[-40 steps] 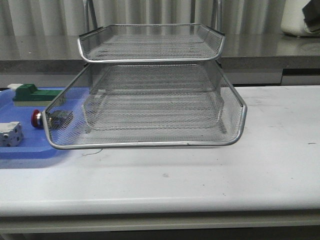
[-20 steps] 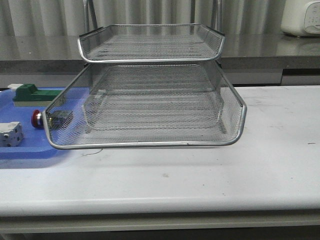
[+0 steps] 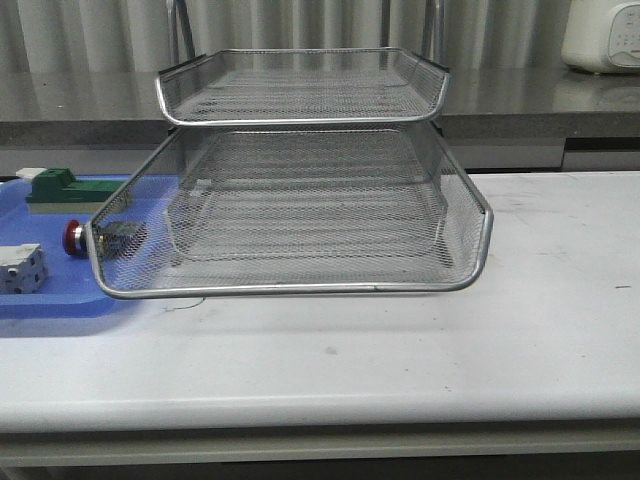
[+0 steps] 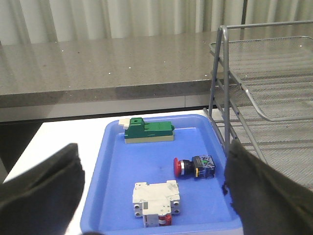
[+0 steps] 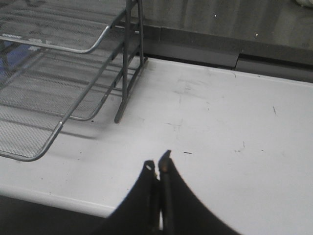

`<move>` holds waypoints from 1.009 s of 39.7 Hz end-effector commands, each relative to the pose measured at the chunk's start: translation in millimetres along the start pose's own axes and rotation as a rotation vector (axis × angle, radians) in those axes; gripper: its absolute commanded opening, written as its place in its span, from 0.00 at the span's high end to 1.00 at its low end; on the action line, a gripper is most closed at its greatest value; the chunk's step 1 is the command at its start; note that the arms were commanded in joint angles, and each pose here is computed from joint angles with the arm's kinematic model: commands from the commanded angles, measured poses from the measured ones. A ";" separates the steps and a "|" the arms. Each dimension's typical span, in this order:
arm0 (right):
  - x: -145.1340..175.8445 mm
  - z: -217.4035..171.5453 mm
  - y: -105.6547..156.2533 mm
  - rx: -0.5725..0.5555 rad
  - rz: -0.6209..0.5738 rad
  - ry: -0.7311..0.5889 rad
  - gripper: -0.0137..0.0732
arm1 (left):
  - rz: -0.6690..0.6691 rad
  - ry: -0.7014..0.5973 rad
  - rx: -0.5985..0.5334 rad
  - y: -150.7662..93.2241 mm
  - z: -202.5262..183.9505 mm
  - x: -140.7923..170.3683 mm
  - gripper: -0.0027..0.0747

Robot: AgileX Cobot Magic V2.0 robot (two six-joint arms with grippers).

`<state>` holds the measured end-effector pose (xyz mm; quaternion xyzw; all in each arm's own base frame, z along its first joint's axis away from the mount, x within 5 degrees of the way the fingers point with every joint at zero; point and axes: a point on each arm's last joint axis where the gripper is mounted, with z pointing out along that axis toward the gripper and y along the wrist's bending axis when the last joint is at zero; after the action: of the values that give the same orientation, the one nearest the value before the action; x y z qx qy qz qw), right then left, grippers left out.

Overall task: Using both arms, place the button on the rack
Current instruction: 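Release the pulled-out middle tray and withdraw the right gripper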

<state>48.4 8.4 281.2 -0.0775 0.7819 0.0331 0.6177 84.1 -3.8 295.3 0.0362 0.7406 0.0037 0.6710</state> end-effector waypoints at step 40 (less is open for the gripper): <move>-14.2 -4.8 -0.5 0.002 0.005 -0.109 0.97 | 0.138 0.290 0.060 3.7 100.8 -70.3 0.25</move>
<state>45.9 8.4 282.0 -0.0761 0.7772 0.0362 0.6236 170.7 -7.3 334.2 0.0857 0.8396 0.0191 0.5361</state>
